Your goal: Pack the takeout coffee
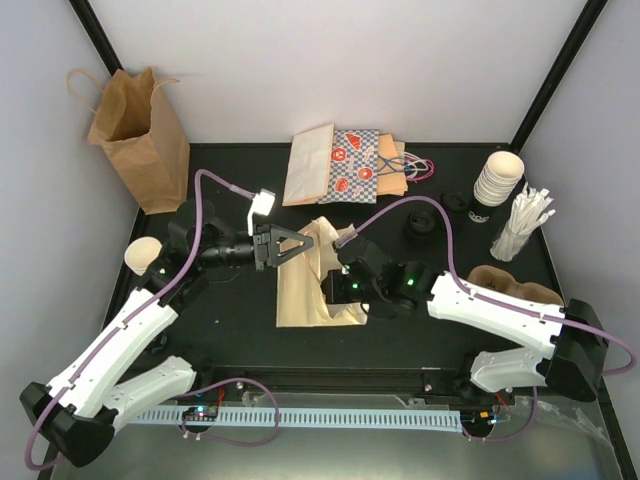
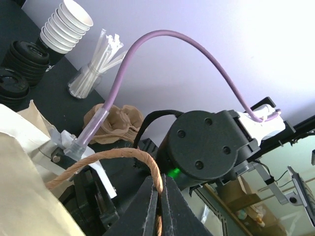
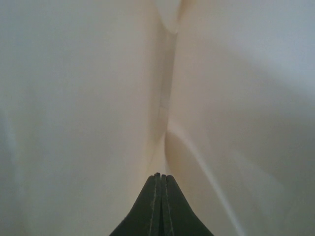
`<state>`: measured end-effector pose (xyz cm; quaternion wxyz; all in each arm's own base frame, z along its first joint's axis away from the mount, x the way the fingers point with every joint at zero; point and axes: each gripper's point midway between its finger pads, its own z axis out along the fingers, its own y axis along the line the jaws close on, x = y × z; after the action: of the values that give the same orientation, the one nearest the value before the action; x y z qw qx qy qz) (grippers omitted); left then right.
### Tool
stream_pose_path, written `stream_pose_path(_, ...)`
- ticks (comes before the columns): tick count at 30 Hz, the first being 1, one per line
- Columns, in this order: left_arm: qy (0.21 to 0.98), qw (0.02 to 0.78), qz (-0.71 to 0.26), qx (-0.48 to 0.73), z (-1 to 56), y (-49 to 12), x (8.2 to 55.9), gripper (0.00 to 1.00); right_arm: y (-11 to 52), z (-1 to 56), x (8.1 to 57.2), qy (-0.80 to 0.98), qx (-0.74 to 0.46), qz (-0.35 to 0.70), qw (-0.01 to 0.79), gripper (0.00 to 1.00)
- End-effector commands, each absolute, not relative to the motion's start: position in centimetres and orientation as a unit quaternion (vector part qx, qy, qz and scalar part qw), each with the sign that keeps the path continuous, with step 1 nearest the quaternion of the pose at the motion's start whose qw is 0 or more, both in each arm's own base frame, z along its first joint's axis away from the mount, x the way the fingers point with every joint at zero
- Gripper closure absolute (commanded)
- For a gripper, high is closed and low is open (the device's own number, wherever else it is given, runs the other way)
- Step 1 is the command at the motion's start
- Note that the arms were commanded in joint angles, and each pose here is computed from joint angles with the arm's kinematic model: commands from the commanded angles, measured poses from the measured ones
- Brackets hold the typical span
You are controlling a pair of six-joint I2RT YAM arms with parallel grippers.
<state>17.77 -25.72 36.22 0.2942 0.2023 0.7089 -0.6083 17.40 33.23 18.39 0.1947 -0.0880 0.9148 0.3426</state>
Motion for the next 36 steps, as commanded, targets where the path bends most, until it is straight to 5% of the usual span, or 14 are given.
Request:
stream_pose_path(1,0.663,0.332,-0.631,0.228,40.7,-25.4,16.6,0.98,32.1,18.0,17.6,0.915,-0.094,0.325,0.218,0.99)
stream_pose_path(36,0.650,0.385,-0.611,0.236,43.9,-23.4,14.7,0.98,22.3,17.2,21.0,0.943,-0.100,0.046,0.315,0.99)
